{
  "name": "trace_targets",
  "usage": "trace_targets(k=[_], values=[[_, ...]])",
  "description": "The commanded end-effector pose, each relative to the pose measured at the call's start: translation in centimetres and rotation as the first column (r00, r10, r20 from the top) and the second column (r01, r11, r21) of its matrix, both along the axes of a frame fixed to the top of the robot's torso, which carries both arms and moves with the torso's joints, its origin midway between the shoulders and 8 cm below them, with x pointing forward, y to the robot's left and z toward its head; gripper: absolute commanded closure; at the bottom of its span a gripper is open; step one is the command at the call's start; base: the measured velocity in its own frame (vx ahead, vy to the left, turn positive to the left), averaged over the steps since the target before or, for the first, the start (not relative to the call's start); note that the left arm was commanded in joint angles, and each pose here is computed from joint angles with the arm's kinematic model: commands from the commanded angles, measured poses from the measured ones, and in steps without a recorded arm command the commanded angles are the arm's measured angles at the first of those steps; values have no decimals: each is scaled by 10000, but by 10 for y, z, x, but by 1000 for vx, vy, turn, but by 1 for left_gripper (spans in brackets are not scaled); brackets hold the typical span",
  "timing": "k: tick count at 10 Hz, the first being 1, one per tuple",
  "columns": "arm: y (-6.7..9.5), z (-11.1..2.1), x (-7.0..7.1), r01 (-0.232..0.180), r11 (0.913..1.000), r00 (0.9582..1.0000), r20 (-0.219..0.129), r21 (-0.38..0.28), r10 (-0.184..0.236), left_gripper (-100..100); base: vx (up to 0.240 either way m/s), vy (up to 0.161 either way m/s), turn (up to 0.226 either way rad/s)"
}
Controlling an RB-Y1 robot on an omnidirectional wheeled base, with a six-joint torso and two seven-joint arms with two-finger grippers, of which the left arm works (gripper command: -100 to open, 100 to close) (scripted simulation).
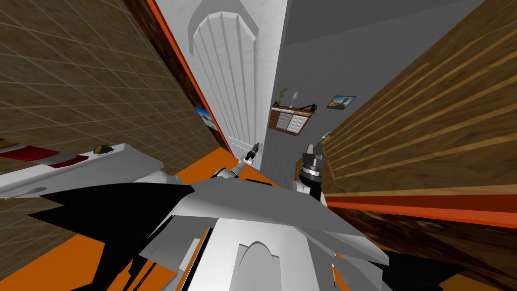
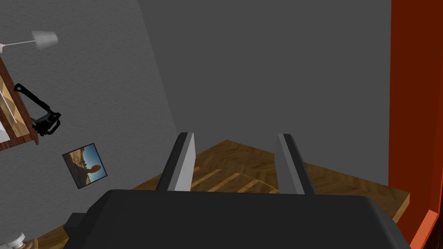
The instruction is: Push the door open
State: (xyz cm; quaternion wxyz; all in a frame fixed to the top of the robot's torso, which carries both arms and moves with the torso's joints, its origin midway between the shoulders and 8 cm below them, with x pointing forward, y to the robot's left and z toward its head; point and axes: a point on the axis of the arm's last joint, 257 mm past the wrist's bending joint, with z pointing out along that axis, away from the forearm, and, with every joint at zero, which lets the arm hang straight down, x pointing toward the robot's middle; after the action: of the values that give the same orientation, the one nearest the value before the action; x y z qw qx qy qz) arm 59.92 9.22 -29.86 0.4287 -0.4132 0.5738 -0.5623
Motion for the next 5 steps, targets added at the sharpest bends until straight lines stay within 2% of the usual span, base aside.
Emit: trace_targets(k=[1,5], values=[[13,0,3,-194,9998,9998,8,54,194,100,82,-80,31],[36,0,7,-572,9983,9984,20,115,571,100,143,-99,39]])
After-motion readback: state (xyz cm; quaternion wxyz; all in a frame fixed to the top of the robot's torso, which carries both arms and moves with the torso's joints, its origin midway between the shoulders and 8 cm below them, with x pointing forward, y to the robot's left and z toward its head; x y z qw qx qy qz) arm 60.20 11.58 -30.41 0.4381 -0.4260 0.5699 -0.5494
